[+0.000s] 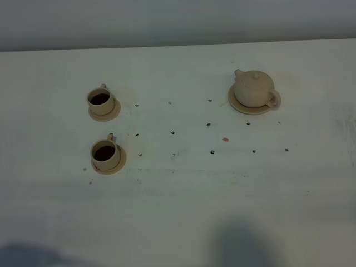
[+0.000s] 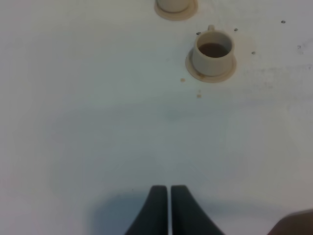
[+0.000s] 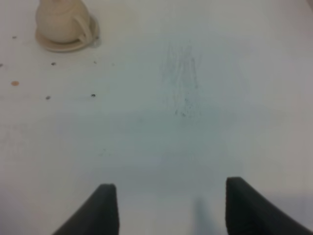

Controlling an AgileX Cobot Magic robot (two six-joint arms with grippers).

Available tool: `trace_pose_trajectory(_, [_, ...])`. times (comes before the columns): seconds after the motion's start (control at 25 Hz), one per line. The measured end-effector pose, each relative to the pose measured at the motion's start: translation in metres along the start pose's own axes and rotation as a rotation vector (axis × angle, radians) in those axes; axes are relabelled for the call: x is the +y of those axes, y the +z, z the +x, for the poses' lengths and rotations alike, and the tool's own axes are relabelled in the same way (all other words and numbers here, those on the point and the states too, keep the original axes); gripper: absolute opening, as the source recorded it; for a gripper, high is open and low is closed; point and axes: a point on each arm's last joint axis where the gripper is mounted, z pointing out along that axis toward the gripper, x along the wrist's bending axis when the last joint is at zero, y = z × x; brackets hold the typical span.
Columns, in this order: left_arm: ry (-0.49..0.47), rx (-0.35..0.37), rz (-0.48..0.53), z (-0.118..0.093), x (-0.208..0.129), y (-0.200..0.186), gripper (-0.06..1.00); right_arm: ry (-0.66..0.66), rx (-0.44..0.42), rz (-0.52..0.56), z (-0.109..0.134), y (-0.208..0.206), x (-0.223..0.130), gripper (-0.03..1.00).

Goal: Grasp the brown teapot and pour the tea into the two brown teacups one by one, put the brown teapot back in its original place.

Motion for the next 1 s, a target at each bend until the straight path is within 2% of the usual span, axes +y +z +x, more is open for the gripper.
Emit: trace_pose_trajectory(1.0, [0.0,0.0,0.0,0.0,0.0,0.0,-0.02,0.0,0.001,0.0,0.0001,0.0,0.0,0.48])
